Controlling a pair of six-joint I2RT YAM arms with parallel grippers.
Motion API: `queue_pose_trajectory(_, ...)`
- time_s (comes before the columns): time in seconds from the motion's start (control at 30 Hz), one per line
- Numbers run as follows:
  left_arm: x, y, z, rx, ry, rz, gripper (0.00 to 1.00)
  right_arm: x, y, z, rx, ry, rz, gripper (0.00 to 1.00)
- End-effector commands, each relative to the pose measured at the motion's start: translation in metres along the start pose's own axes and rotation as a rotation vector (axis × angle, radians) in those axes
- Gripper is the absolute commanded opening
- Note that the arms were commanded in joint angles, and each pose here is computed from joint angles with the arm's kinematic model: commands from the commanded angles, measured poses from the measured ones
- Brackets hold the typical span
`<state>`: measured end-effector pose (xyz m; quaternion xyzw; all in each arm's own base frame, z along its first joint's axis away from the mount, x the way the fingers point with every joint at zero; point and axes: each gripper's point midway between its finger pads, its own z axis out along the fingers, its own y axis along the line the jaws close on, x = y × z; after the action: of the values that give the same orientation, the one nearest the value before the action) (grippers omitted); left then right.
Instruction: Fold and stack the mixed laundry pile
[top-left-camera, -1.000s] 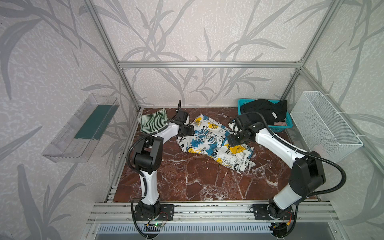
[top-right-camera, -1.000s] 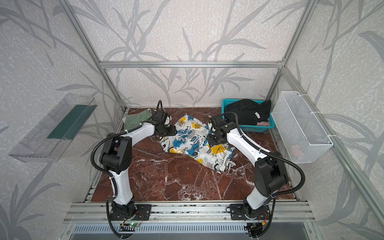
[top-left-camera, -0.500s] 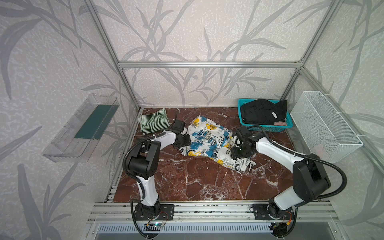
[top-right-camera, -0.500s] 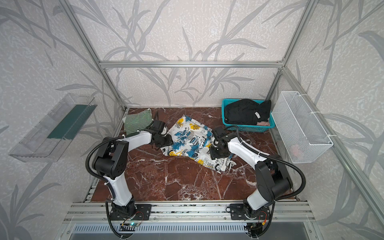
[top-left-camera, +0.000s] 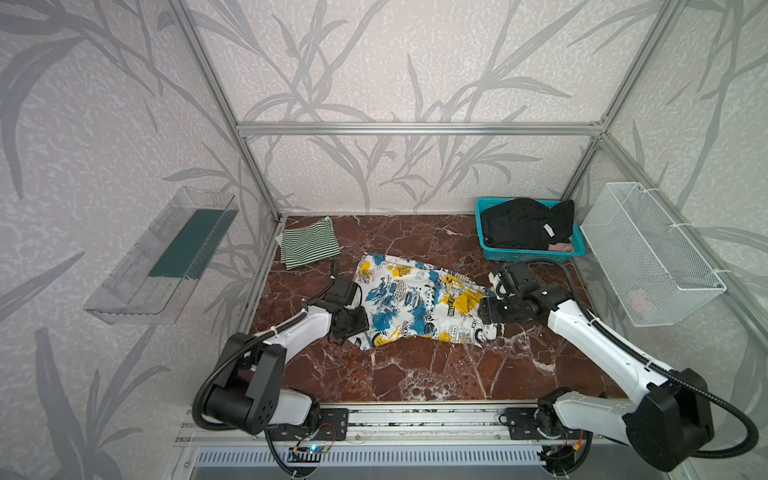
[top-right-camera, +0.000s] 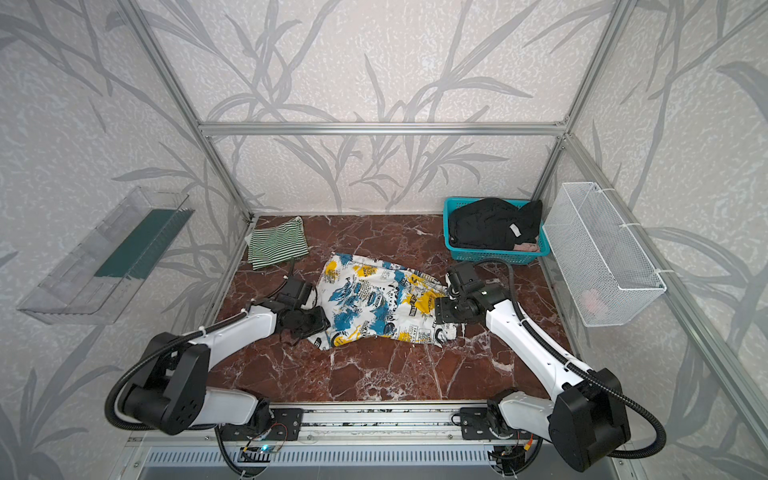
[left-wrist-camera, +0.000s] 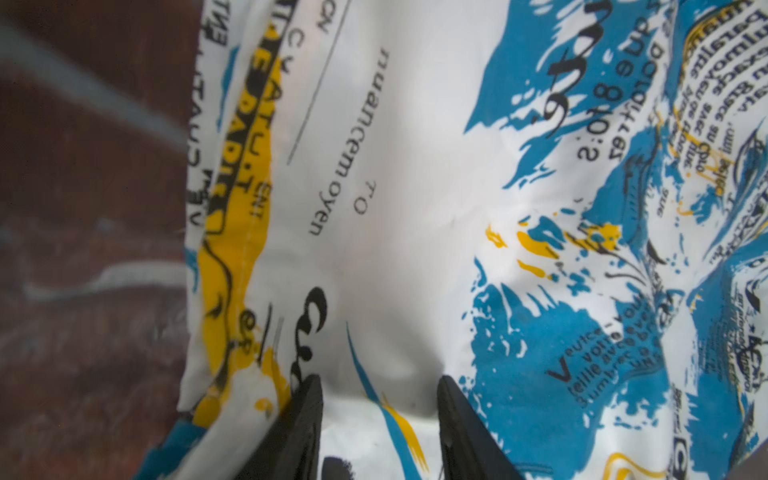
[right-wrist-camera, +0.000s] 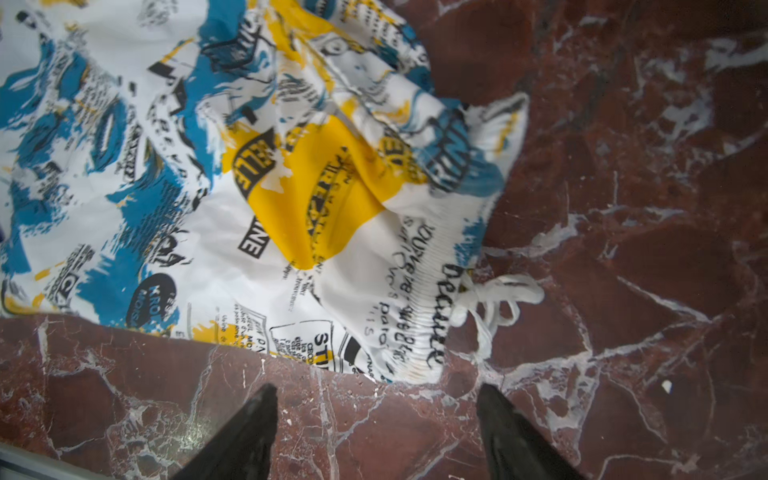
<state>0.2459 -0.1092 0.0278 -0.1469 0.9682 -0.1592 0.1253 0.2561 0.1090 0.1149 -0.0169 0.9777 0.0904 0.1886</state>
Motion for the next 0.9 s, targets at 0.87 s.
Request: queue_pose_trajectory(0.87, -0.102, -0.031, -0.001, -0.107, -0.126, 0.150, 0.40, 0.011, -0.018, 0.090, -0.180, 0.161, 0.206, 0.82)
